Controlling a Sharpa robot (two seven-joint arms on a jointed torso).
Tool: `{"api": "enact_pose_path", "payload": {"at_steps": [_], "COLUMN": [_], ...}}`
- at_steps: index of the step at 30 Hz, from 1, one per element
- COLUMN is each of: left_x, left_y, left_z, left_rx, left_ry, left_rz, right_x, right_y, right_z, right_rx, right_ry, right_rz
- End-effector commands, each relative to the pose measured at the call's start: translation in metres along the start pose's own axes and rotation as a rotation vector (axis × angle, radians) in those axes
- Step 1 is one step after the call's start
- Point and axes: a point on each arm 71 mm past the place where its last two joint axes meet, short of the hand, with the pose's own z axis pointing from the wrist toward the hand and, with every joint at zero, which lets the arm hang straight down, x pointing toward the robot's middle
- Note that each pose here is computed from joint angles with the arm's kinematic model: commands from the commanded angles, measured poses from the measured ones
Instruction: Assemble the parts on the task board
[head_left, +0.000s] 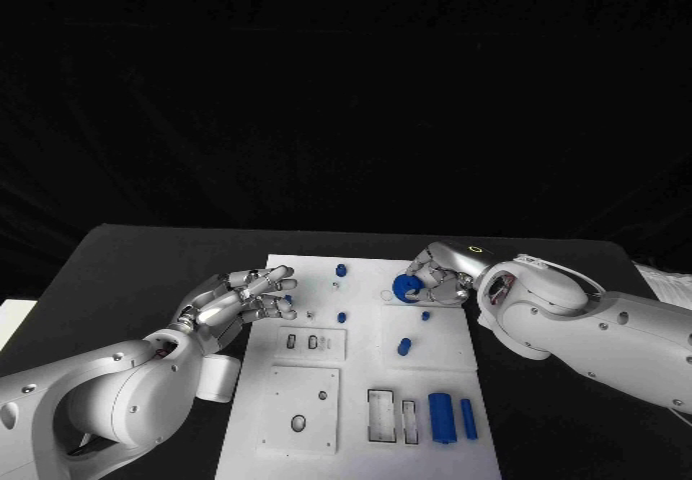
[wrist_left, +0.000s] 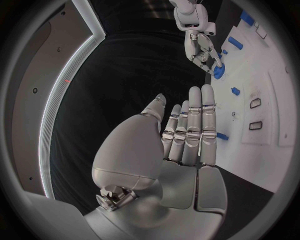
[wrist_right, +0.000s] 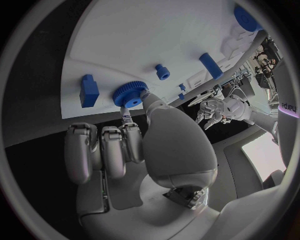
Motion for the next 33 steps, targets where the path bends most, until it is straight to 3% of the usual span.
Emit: {"api": "enact_pose_path", "payload": {"at_steps": [1,10,18,33], "left_x": [0.0023,0.0023,0.0027,0.0036], "left_y": [-0.0008,-0.0008,-0.0008,-0.0001], "left_z": [0.0003,0.0001,0.0001,0.0005], "left_rx": [0.005,0.004,0.005,-0.001], "left_ry": [0.023,0.024,0.026,0.031], "left_rz": [-0.009,-0.009,-0.010,-0.012], "right_x": [0.002,0.002,-0.001,-0.005], "right_y": [-0.001,0.002,0.012,0.053], "right_z": [0.000,-0.001,0.000,0.005], "right_rx": [0.007,-0.011,-0.062,-0.164], "right_ry": [0.011,-0.008,-0.081,-0.138], "right_rz": [-0.013,-0.032,-0.017,0.033]}}
